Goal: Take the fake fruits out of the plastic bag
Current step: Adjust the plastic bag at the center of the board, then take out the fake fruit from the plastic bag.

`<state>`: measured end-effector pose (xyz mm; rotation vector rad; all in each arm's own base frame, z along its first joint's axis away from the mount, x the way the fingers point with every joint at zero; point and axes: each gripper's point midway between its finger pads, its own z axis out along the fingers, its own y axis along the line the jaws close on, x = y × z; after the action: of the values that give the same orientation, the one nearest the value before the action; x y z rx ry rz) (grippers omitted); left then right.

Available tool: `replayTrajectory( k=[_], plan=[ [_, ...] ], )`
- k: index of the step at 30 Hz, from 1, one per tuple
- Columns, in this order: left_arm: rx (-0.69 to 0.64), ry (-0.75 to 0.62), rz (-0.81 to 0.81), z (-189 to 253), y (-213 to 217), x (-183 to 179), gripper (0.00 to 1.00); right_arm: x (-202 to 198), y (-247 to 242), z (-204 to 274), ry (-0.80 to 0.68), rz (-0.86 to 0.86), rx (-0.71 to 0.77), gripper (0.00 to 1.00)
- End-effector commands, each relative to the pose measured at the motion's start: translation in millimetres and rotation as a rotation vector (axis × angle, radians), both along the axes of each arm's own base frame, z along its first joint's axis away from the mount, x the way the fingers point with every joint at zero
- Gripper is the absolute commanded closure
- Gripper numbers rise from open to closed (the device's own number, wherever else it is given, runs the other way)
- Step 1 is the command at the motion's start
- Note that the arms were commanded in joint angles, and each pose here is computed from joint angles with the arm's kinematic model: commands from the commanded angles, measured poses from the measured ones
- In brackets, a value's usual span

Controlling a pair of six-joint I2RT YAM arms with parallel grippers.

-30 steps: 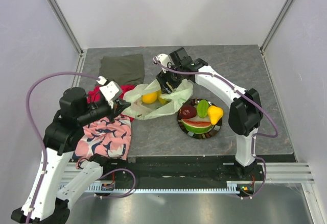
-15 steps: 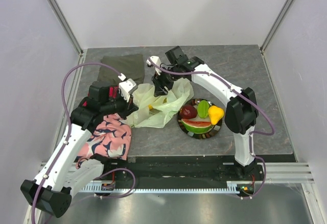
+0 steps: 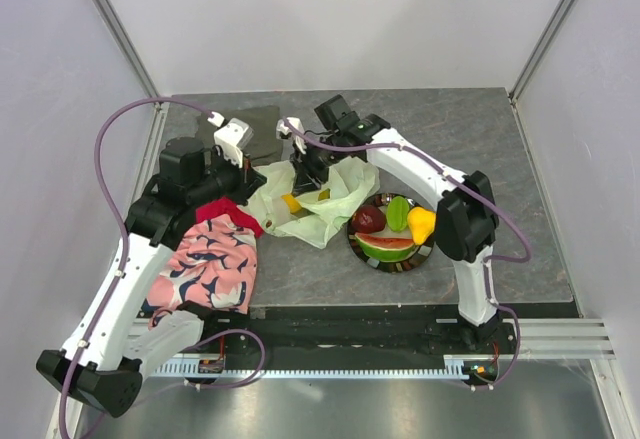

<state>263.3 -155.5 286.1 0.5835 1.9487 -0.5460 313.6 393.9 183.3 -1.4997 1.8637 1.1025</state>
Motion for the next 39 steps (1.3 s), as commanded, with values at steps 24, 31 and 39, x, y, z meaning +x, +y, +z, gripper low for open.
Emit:
replayTrajectory(
  k=[24,31,39],
  plan=[
    [-0.091,-0.002,0.004,20.4,2.4,-14.4,0.98,71.7,24.4,-98.1,0.01,-0.466,-0.238,0.12],
    [-0.072,0.04,0.02,21.2,16.6,-34.0,0.98,55.9,17.9,-83.8,0.076,-0.453,-0.204,0.09],
    [-0.014,0.006,-0.036,30.7,26.8,-66.8,0.98,45.6,20.8,-62.3,0.11,-0.381,-0.131,0.07]
  ],
)
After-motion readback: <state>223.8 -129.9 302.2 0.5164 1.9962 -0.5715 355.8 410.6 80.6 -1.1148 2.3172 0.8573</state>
